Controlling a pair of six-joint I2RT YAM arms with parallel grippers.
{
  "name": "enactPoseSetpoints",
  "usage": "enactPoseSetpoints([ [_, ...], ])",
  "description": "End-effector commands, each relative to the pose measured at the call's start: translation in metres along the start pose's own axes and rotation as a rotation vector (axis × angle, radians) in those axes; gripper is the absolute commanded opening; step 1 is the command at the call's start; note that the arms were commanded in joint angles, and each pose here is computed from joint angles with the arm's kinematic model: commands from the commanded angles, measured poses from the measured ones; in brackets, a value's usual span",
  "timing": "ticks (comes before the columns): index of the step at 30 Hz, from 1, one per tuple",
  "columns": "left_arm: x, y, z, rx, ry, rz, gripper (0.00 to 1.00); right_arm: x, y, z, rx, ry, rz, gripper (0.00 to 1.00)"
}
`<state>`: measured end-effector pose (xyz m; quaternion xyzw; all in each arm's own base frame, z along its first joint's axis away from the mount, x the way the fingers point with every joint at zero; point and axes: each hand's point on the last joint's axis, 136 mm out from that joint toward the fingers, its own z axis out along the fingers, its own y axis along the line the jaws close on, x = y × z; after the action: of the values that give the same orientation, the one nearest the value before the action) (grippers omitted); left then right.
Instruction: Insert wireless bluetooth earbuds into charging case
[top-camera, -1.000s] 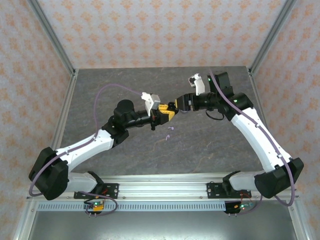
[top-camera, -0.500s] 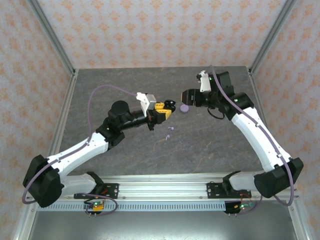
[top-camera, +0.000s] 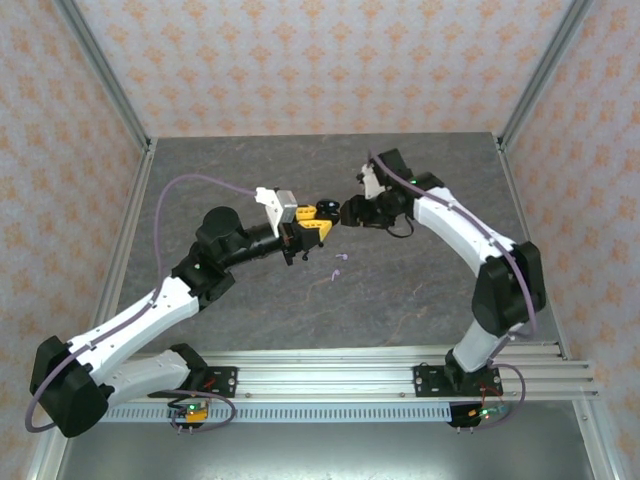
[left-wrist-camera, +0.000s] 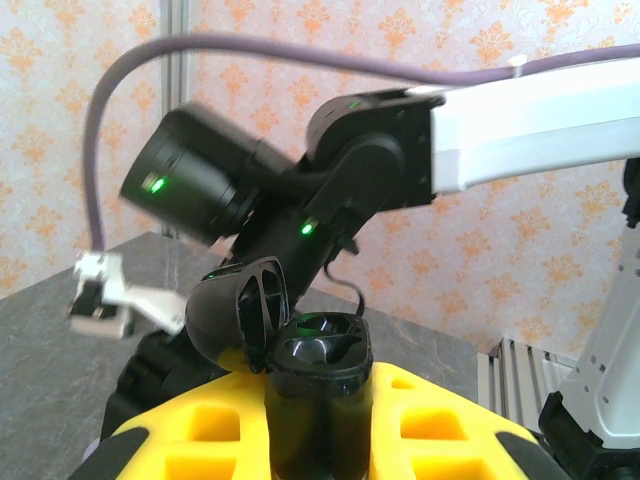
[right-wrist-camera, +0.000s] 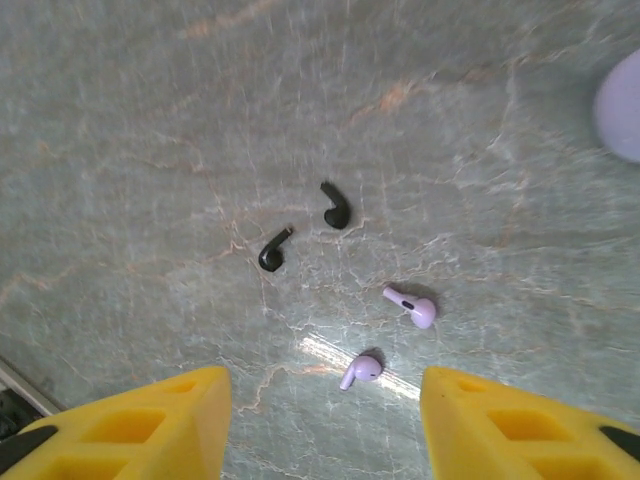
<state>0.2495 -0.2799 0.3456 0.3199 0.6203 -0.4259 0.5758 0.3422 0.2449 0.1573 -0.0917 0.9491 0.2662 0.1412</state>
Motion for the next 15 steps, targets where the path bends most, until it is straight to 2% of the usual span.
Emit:
enactPoseSetpoints([
  [1,-0.014,-0.003,-0.007,-0.021,-0.027,0.008,0.02,-0.010,0.018,0.014,-0.035,0.003,-0.065,0.51],
  [8,-0.019,-0.002,-0.016,-0.057,-0.040,0.009,0.02,-0.007,0.015,0.065,0.002,0.080,-0.048,0.46],
  [15,-0.018,-0.002,-0.018,-0.066,-0.033,0.009,0.02,-0.005,0.015,0.093,0.016,0.125,-0.056,0.44],
])
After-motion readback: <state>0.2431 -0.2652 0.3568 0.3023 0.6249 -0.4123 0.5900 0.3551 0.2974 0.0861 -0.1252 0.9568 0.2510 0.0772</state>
